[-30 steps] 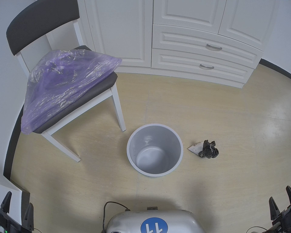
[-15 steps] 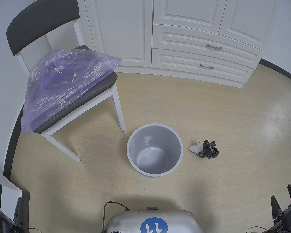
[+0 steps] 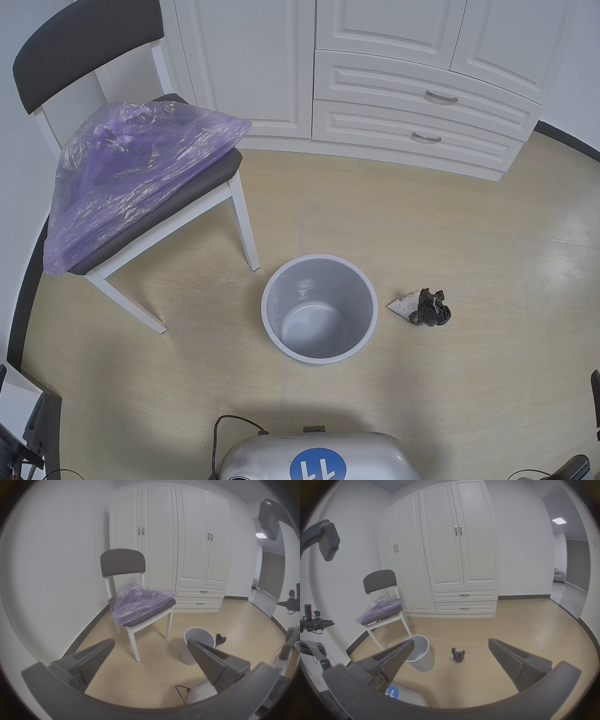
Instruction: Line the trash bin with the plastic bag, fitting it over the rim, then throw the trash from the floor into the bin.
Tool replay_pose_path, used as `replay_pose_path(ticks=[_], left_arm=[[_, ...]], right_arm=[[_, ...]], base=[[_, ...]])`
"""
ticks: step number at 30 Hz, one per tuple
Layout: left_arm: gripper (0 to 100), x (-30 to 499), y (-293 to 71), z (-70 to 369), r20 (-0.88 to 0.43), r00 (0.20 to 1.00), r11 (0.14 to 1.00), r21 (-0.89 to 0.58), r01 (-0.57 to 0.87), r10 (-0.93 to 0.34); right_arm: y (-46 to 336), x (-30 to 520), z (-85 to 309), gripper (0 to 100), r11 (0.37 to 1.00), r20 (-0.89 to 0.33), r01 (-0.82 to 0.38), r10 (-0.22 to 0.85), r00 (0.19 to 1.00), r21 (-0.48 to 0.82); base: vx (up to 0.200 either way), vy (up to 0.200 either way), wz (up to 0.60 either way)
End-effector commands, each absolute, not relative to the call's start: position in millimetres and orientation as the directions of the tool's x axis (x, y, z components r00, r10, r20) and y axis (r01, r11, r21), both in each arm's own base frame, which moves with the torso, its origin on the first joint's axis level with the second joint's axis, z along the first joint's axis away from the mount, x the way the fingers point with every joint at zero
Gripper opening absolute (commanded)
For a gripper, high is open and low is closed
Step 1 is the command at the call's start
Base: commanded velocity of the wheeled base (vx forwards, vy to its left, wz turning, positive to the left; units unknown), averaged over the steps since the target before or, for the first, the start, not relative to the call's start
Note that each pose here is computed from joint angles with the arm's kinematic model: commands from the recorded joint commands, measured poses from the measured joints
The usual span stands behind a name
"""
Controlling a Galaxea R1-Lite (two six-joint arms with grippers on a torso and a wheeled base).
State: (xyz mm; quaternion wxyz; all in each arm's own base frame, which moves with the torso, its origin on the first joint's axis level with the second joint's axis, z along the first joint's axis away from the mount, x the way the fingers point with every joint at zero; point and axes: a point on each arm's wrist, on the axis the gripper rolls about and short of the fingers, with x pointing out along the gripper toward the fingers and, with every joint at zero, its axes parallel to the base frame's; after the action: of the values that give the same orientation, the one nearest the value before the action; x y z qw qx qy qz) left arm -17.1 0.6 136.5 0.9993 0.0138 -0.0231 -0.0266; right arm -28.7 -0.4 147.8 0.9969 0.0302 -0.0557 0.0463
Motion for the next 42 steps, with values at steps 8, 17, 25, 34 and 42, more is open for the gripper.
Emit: replay_pose_path(ticks=[8, 17, 25, 34, 42], left_arm=[[100, 47.1, -2.2, 192.3, -0.179, 0.983, 0.997, 0.050, 0.055, -0.045], [100, 71.1, 3.3, 206.0, -0.226, 0.970, 0.974, 0.221, -0.042, 0.093], [100, 98.3, 7.4, 214.6, -0.282, 0.948, 0.953, 0.296, -0.059, 0.146], [100, 115.8, 16.8, 198.3, -0.282, 0.936, 0.946, 0.302, -0.120, 0.209], [100, 122.6, 27.7, 197.8, -0.267, 0.922, 0.934, 0.300, -0.196, 0.280]], right_arm=[[1.2, 39.1, 206.0, 100, 0.991, 0.029, -0.066, 0.063, 0.998, 0.116], [2.6, 99.1, 239.7, 100, 0.987, 0.100, -0.047, 0.032, 0.995, 0.151], [21.6, 135.8, 266.9, 100, 0.969, 0.175, -0.030, -0.014, 0.984, 0.245], [41.5, 135.2, 258.8, 100, 0.962, 0.177, -0.076, 0.030, 0.984, 0.262], [83.1, 120.5, 277.7, 100, 0.936, 0.246, -0.129, 0.048, 0.968, 0.328]], base=[[0.000, 0.000, 0.00], [0.000, 0.000, 0.00], [0.000, 0.000, 0.00], [0.000, 0.000, 0.00], [0.000, 0.000, 0.00]])
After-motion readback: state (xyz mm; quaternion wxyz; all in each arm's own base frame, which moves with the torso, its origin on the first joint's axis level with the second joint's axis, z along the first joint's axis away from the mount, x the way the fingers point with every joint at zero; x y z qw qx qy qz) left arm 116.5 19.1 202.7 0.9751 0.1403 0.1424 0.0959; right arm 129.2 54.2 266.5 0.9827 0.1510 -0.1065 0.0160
